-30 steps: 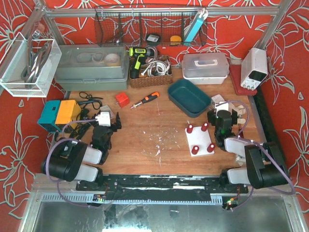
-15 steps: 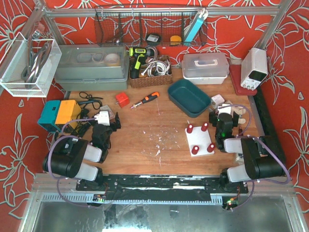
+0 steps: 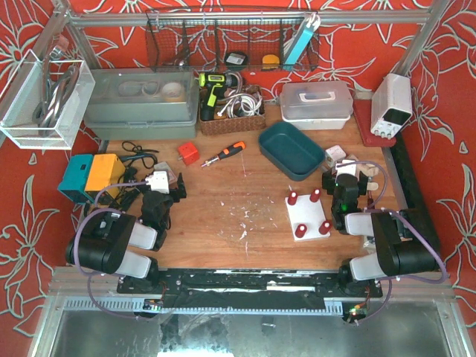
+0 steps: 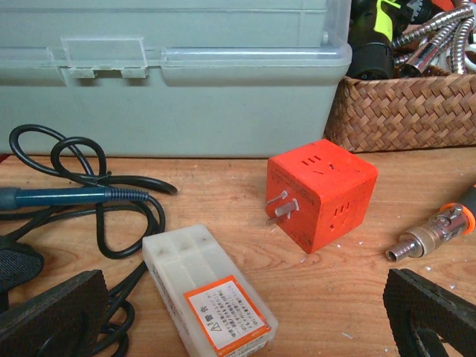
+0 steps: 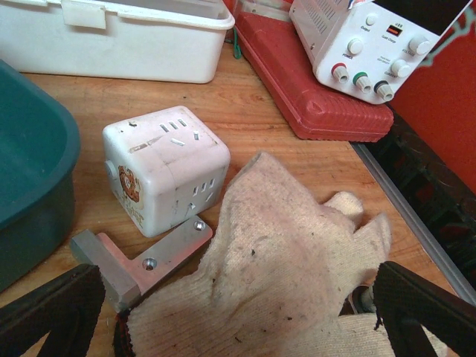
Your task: Install the large spring
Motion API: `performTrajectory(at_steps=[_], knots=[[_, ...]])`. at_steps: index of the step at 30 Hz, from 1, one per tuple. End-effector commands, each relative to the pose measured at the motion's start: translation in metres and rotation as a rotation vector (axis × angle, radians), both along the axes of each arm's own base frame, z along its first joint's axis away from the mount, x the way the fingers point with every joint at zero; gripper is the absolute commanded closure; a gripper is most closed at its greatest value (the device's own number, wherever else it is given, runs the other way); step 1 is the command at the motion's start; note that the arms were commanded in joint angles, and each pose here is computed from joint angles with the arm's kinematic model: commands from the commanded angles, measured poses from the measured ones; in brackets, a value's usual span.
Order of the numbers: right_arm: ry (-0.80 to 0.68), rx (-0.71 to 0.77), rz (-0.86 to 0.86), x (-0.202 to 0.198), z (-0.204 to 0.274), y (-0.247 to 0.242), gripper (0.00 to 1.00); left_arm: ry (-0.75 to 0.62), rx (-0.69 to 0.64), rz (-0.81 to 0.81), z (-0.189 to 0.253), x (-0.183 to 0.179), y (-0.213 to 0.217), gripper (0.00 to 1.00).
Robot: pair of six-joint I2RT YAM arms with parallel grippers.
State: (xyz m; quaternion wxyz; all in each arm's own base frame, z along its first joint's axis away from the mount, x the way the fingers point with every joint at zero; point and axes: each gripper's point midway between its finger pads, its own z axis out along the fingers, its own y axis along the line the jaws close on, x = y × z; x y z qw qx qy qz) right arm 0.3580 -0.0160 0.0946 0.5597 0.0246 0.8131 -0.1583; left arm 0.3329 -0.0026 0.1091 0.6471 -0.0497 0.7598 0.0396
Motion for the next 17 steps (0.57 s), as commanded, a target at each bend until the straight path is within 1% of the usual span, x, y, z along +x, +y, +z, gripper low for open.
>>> performTrajectory(at_steps=[1, 17], knots=[[-0.030, 0.019, -0.005, 0.0006, 0.0058, -0.0009, 0.01, -0.049, -0.012, 0.011, 0.0137, 0.0044, 0.0020, 0.00], [-0.030, 0.018, -0.006, 0.0006, 0.0059, -0.0010, 0.01, -0.047, -0.011, 0.008, 0.0132, 0.0045, 0.0015, 0.00]])
